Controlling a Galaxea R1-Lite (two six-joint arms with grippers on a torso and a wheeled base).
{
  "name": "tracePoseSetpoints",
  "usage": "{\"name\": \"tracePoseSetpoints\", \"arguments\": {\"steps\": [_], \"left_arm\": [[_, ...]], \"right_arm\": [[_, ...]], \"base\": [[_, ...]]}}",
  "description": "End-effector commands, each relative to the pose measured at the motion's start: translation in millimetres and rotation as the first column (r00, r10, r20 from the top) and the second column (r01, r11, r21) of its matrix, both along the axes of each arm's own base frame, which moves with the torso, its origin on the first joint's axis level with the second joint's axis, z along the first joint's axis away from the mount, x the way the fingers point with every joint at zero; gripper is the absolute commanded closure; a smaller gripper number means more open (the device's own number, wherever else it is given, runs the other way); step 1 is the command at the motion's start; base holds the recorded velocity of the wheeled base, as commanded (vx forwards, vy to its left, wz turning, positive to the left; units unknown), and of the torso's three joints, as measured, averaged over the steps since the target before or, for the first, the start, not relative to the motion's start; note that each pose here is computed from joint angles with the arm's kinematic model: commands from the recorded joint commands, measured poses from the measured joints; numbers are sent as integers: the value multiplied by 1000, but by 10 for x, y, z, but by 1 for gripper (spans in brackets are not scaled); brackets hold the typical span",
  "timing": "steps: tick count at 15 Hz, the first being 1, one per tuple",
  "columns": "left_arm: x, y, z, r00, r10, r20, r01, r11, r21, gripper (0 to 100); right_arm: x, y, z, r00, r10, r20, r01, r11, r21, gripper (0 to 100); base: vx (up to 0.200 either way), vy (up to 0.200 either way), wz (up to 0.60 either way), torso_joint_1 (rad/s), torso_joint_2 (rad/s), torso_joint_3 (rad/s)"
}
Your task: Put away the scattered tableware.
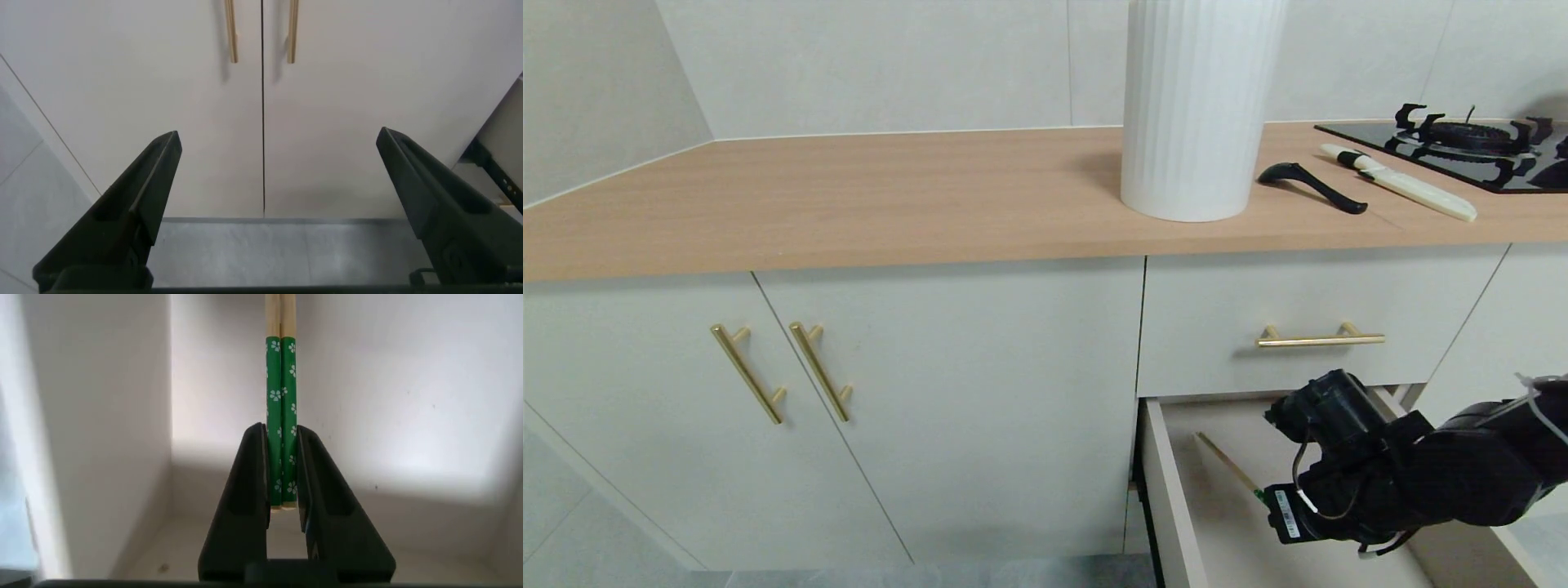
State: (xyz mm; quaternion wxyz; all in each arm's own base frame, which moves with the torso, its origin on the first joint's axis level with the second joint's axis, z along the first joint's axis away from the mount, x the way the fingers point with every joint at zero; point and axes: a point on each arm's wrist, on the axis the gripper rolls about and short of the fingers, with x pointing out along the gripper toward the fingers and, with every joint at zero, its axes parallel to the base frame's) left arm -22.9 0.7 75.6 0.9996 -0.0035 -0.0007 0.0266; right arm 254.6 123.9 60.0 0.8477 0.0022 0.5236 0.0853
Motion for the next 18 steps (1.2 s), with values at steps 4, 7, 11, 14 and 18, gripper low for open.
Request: {"name": "tracePoseSetpoints", "arguments": {"steps": [4,7,11,14,18], "left_arm": [[1,0,-1,1000,2,-1,-2,1000,-1,0],[1,0,-1,1000,2,-1,-2,1000,-1,0],[1,0,-1,1000,0,-1,0,1000,-1,0],[1,0,-1,1000,0,-1,0,1000,-1,0],[1,0,-1,1000,0,-1,0,1000,-1,0]], "right_arm": [[117,43,-452,999,-12,-44,11,1000,-27,100],[171,58,-586,999,-20,-30,20,1000,-21,100],[200,60,-649,999,-34,3,34,999,-32,100],[199,60,-667,999,-35,-2,35,999,-34,100],[199,60,-667,999,-35,-2,35,999,-34,0]], "base": [[0,0,0,0,0,0],[0,0,0,0,0,0],[0,0,0,0,0,0],[0,0,0,0,0,0],[0,0,0,0,0,0]]}}
